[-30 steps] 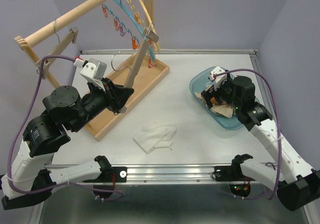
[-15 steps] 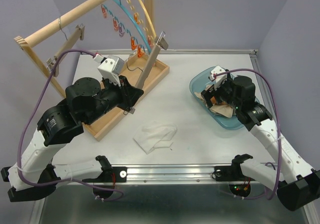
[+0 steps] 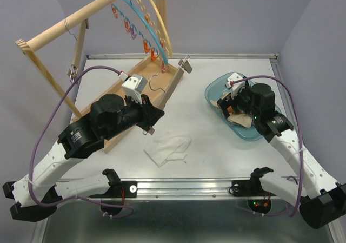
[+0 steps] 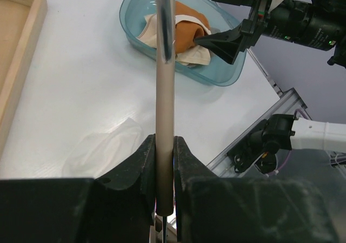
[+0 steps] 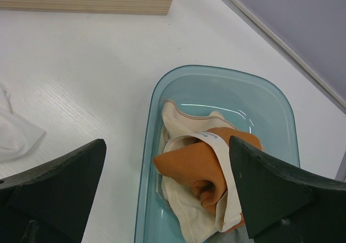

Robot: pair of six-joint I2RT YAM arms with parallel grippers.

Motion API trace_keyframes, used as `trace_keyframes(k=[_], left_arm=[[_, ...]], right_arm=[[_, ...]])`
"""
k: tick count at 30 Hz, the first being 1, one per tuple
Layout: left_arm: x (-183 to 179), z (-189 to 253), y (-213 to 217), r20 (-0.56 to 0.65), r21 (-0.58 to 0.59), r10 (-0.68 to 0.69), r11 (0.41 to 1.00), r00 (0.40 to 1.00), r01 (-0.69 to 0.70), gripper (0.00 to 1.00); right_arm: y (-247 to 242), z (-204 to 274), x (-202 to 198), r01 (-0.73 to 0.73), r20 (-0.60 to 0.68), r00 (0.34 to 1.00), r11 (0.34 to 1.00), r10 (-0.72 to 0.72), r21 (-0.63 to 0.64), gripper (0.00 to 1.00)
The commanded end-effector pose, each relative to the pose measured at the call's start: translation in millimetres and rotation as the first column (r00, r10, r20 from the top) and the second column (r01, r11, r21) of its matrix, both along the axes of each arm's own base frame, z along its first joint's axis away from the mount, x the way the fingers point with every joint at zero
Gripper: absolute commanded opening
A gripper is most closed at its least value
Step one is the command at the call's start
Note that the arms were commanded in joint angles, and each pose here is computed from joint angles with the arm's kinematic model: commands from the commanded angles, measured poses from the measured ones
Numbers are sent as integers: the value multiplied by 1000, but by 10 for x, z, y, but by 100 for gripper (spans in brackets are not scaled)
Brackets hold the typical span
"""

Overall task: Remove the underwear clipped to the hanger
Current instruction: Place the hanger at the clothesline.

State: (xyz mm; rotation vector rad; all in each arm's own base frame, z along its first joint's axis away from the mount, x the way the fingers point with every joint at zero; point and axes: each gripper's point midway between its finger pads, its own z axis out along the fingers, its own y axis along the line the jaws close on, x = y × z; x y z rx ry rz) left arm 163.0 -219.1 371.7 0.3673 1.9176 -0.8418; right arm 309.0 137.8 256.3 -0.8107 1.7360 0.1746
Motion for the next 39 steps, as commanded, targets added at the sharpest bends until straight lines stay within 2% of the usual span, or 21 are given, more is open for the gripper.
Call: trace_keyframes(k=[1,15,23,28,31,32,33,36,39], left_arm=[[-17,234,-131,57,-119,-35,992,998,42,0],[-62,-67,-400,27,-121,-114,986,993,117,0],[-177,274,-517,80,-118,-151,980,985,160,0],[-422,505,-728,87,-102,-213,970,973,222,0],[-519,884,-762,111,-122,-201,969,973,214,0],[-452,827,-756,97,-77,-160,983,982,168,0],[-427,943,-748,107,-100,-136,984,985,147,0],[-280,1069,-488,110,-72,-15,997,994,23,0],[-157,1263,-187,119,-121,117,987,986,-103,0]], right_arm=[[-1,127,30,4,58,998,1000,-5,25,100],[-3,92,44,5,53,999,1000,-6,16,100],[-3,81,54,6,51,999,1000,-7,13,100],[-2,76,56,6,50,999,1000,-7,12,100],[-4,79,51,6,51,999,1000,-7,13,100],[-5,86,42,5,54,999,1000,-6,15,100],[-5,86,42,5,54,999,1000,-6,15,100],[-3,98,30,2,57,998,1000,-3,18,100],[-6,101,16,0,61,998,1000,-1,18,100]])
